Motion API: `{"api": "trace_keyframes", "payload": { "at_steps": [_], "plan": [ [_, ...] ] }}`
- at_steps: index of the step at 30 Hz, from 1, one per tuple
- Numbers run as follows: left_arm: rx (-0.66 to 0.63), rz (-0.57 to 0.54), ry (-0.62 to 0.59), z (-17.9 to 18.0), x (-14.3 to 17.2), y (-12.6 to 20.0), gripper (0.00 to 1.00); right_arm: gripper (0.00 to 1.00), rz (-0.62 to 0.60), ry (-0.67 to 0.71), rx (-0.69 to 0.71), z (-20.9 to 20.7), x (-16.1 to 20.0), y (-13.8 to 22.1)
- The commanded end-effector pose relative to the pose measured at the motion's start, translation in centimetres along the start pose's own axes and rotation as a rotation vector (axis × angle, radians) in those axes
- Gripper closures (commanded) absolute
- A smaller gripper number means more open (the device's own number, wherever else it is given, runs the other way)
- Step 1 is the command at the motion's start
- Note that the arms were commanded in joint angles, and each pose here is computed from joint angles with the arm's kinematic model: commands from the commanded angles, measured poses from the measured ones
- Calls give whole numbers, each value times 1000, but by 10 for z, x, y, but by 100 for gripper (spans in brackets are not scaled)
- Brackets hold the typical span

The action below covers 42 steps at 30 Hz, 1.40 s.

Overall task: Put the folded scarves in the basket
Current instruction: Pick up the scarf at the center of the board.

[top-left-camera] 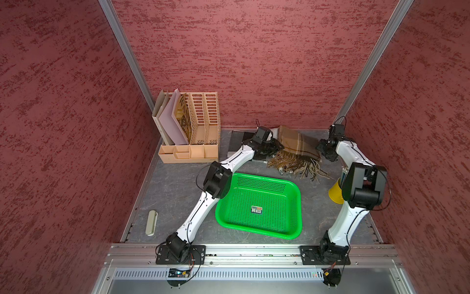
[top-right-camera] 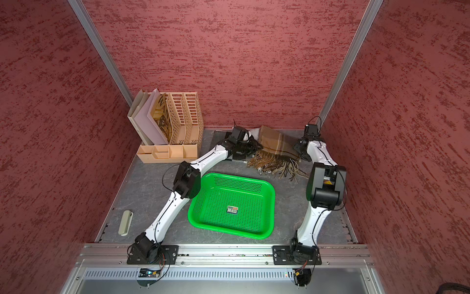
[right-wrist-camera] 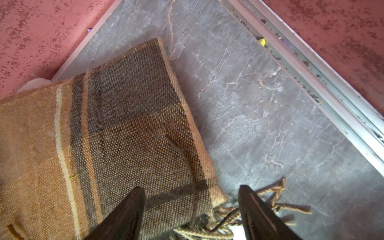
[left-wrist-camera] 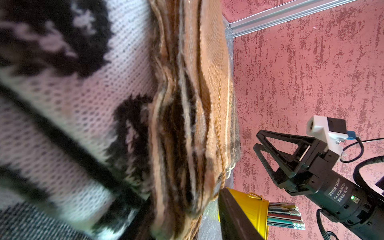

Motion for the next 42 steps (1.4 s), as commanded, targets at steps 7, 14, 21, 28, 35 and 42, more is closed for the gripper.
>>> {"api": "trace_keyframes", "payload": {
  "at_steps": [7, 14, 21, 28, 35, 42],
  "plan": [
    [63, -17, -10, -16, -8, -1, 53, 20, -7, -25, -9, 2, -13, -6],
    [106, -31, -8, -25, -12, -2, 63, 20, 5, -39, -19, -1, -14, -9],
    [79, -11, 9, -10, -9, -8, 50, 20, 6, -42, -19, -2, -14, -9],
    [68, -6, 21, 2, -8, -16, 44, 20, 10, -42, -26, 0, -13, -7],
    [98, -21, 12, -7, -12, -14, 90, 20, 9, -42, -31, -1, -11, -7],
    [153, -41, -19, -47, -18, 5, 100, 20, 9, -49, -43, 1, -13, -8]
  ]
}}
Point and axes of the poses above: each gripper's point midway between its finger pads, its own y axis back along the fingers, its own z axis along the line the jaws close on, x = y × z, the point moved 2 cm from there along y, back along the fingers, and after that the axes turned 9 degrees about -y, right-handed, at the moved point
